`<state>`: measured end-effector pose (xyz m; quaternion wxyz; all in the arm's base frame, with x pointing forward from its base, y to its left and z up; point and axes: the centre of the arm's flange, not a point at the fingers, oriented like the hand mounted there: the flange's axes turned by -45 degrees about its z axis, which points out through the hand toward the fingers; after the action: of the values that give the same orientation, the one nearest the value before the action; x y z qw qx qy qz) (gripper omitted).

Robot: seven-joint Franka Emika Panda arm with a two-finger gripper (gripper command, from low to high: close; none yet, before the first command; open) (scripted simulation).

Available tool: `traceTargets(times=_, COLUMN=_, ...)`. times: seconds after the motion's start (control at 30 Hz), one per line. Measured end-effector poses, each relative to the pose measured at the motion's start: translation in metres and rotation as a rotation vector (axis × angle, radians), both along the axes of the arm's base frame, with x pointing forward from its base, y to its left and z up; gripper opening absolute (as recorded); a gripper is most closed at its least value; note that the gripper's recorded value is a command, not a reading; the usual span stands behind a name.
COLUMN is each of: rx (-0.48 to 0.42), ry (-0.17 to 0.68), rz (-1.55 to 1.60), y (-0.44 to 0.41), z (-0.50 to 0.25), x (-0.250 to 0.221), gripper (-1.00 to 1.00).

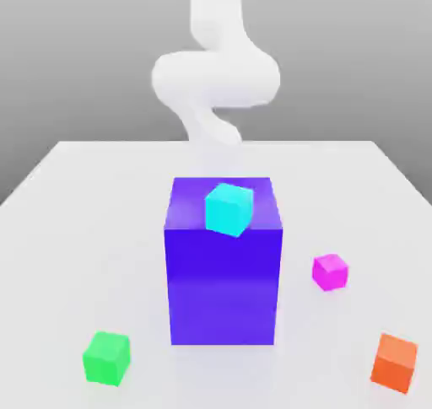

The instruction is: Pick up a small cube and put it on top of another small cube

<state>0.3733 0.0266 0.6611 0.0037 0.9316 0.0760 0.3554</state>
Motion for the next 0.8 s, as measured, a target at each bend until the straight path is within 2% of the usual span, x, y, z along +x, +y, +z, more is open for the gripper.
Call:
traceTargets(times=0.17, rx=-0.159, ry=0.135, rz=0.334, y=0.065, z=-0.112, x=0.029, gripper=0.00)
traceTargets(times=0.33, rx=-0.306, ry=0.245, rz=0.672, y=0.125, z=-0.220, x=0.019, gripper=0.00)
traceTargets(times=0.5, rx=-0.447, ry=0.338, rz=1.022, y=0.171, z=-0.321, x=-0.024, gripper=0.00)
traceTargets(times=0.8, rx=-0.662, ry=0.471, rz=1.639, y=0.192, z=-0.466, x=-0.144, gripper=0.00)
